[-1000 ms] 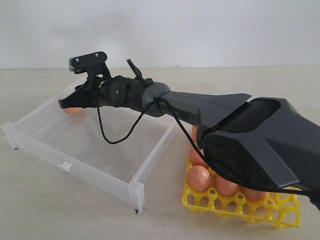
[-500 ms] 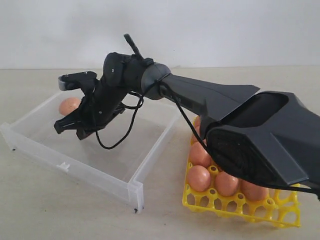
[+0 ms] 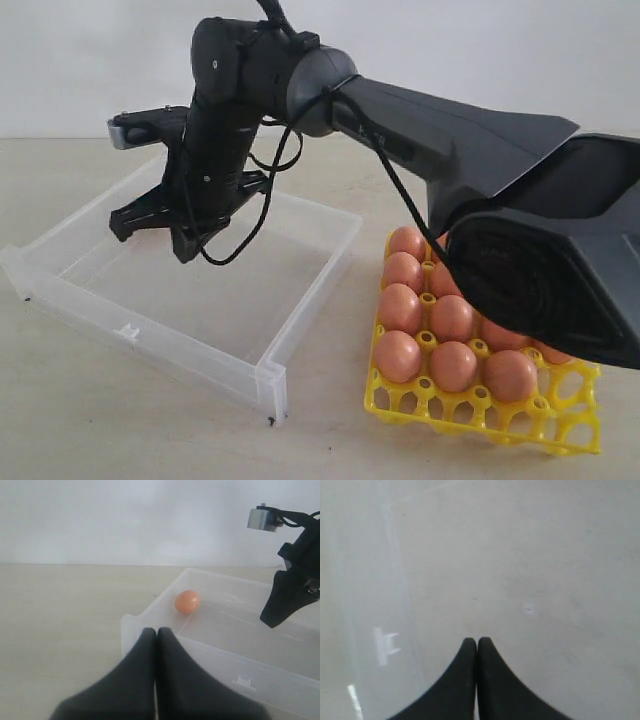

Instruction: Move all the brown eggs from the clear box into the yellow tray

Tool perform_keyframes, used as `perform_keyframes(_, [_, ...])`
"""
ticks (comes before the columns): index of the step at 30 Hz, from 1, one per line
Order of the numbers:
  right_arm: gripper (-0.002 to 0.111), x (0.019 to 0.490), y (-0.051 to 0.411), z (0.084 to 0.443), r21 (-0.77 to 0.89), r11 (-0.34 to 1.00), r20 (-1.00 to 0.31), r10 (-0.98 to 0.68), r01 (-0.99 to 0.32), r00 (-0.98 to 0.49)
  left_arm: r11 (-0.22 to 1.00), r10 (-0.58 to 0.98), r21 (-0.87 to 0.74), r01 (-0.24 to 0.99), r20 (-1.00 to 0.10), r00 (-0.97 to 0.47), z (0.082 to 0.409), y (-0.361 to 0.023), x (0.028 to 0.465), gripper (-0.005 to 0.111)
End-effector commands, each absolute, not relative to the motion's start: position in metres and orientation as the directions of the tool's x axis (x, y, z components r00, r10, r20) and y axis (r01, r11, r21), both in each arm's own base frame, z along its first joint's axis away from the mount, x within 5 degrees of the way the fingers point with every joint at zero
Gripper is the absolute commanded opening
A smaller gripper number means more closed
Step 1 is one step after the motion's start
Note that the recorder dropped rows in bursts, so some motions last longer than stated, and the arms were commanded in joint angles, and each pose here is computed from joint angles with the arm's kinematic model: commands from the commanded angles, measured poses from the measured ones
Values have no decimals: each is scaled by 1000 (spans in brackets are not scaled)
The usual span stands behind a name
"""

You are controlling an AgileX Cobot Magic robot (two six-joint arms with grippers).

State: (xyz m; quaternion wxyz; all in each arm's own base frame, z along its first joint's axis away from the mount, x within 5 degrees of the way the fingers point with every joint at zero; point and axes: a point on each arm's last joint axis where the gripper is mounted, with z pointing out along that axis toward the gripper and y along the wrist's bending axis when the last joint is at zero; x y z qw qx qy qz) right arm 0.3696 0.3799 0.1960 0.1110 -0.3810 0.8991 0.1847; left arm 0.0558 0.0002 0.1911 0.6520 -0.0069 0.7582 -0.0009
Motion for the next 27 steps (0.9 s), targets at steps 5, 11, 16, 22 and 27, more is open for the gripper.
perform_keyframes(5, [0,337,361,202,-6,642,-219,-749,-767,-625,1000,-16,-15,-5,-989,-144,192,0,56,-4])
perform_keyframes(11, [0,328,323,171,-121,613,-35,-789,-781,-613,1000,-16,-15,-5,-989,-144,192,0,56,-4])
perform_keyframes(16, [0,306,309,154,-40,604,64,-793,-796,-605,1000,-16,-15,-5,-989,-144,192,0,56,-4])
perform_keyframes(22, [0,297,300,175,-38,560,43,-826,-827,-562,1000,-16,-15,-5,-989,-144,192,0,56,-4])
perform_keyframes(27, [0,314,314,191,-133,498,-230,-857,-857,-462,1000,-16,-15,-5,-989,-144,192,0,56,-4])
